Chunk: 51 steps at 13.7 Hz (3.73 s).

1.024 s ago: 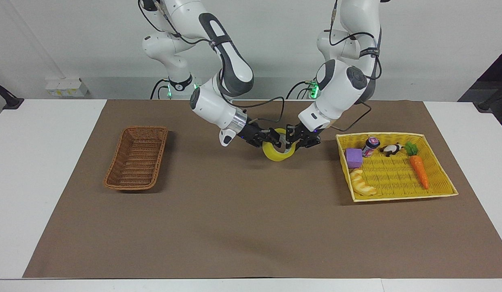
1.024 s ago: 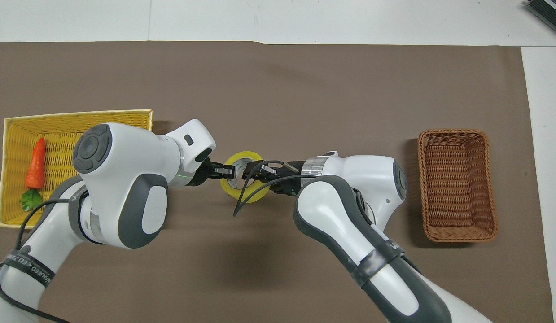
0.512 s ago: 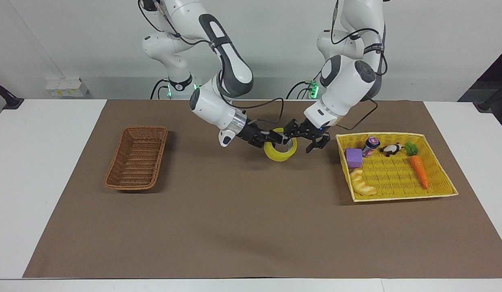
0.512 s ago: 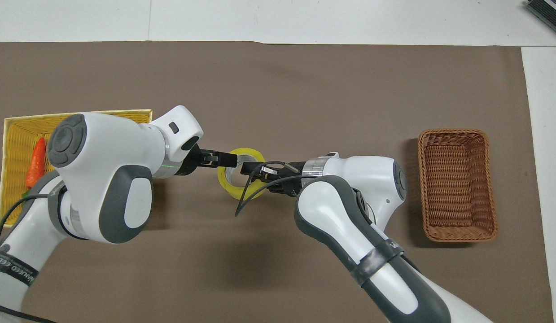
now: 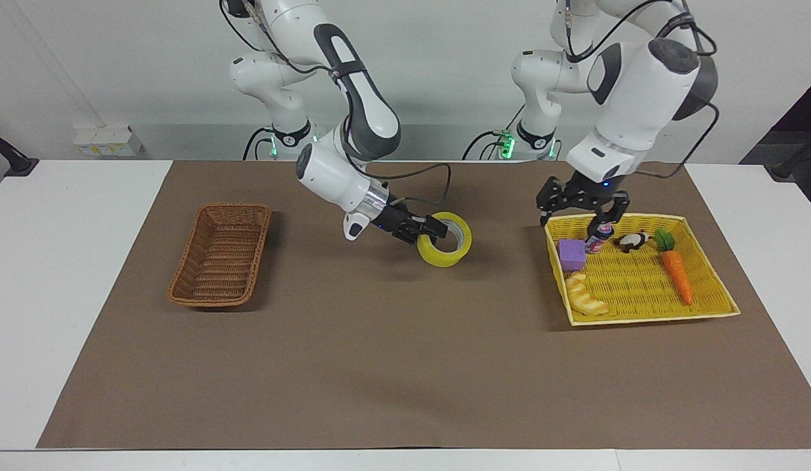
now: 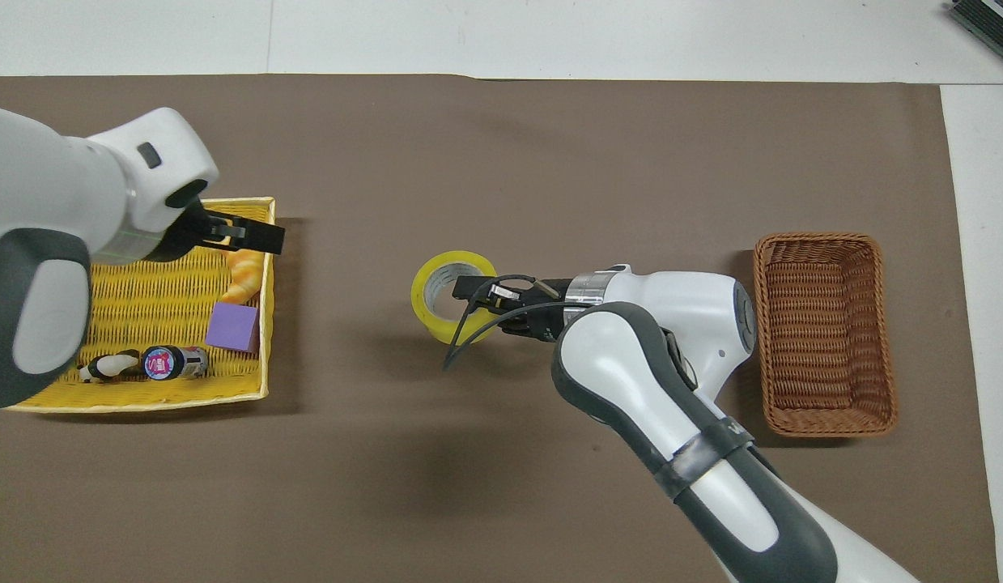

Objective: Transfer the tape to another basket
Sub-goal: 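Open the left gripper and withdraw it while the right gripper holds tape, then carry the tape with the right gripper over the brown wicker basket, then lower the tape into the wicker basket and open the right gripper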

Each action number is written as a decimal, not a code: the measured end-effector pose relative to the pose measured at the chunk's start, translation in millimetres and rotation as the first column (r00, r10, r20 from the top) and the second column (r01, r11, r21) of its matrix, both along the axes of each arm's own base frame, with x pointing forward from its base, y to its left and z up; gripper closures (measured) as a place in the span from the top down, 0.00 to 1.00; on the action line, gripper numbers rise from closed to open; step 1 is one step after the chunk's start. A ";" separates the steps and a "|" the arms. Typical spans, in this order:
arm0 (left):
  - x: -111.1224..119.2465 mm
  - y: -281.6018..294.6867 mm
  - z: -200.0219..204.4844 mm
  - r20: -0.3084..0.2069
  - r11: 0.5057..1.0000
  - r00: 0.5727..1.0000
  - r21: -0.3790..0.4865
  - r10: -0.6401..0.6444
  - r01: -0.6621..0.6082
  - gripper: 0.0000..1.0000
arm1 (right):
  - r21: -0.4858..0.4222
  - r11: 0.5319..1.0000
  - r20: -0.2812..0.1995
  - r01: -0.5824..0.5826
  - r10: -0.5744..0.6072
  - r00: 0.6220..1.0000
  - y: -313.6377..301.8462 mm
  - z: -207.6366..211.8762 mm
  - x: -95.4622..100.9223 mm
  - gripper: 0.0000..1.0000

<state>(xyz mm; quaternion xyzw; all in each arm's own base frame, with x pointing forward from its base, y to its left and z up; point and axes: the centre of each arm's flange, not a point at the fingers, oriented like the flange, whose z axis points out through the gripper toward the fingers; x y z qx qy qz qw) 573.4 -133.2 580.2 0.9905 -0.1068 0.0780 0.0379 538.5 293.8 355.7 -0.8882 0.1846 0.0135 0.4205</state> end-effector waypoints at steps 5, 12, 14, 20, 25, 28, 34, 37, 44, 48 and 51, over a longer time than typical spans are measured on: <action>-11.0 73.0 79.0 -0.059 0.996 0.995 0.043 0.077 -0.075 1.00 | -0.128 0.991 0.098 -0.041 0.054 0.994 -59.0 27.3 31.6 0.00; -56.6 82.9 130.9 -0.073 0.996 0.995 0.049 0.073 -0.069 1.00 | -0.384 0.900 0.075 -0.206 0.253 0.965 -169.8 73.0 63.5 0.00; -57.6 83.1 130.1 -0.078 0.996 0.994 0.049 0.073 -0.069 1.00 | -0.458 0.858 0.048 -0.235 0.288 0.957 -202.2 89.1 68.5 0.00; -57.2 84.2 127.3 -0.084 0.996 0.994 0.050 0.075 -0.071 1.00 | -0.646 0.726 -0.004 -0.237 0.307 0.952 -285.8 108.0 76.3 0.00; -57.1 85.5 127.3 -0.084 0.996 0.993 0.050 0.078 -0.074 1.00 | -0.717 0.648 -0.033 -0.256 0.336 0.941 -363.6 106.8 71.3 0.00; -56.8 88.7 127.2 -0.084 0.996 0.993 0.050 0.084 -0.080 1.00 | -0.746 0.611 -0.071 -0.263 0.320 0.945 -396.1 107.3 64.0 0.00; -56.8 88.7 127.2 -0.084 0.996 0.993 0.050 0.084 -0.080 1.00 | -0.768 0.576 -0.136 -0.280 0.280 0.950 -436.3 99.8 39.2 0.00; -56.8 88.7 127.2 -0.084 0.996 0.993 0.050 0.084 -0.080 1.00 | -0.758 0.585 -0.159 -0.288 0.263 0.952 -445.1 89.3 27.8 0.00; -56.8 88.7 127.2 -0.084 0.996 0.993 0.050 0.084 -0.080 1.00 | -0.724 0.604 -0.226 -0.333 0.249 0.942 -431.8 35.5 4.3 0.00; -56.8 88.7 127.2 -0.084 0.996 0.993 0.050 0.084 -0.080 1.00 | -0.714 0.611 -0.253 -0.341 0.229 0.940 -399.3 -1.0 -6.4 0.08; -56.8 88.7 127.2 -0.084 0.996 0.993 0.050 0.084 -0.080 1.00 | -0.716 0.604 -0.253 -0.350 0.243 0.936 -378.8 -0.4 -4.0 0.41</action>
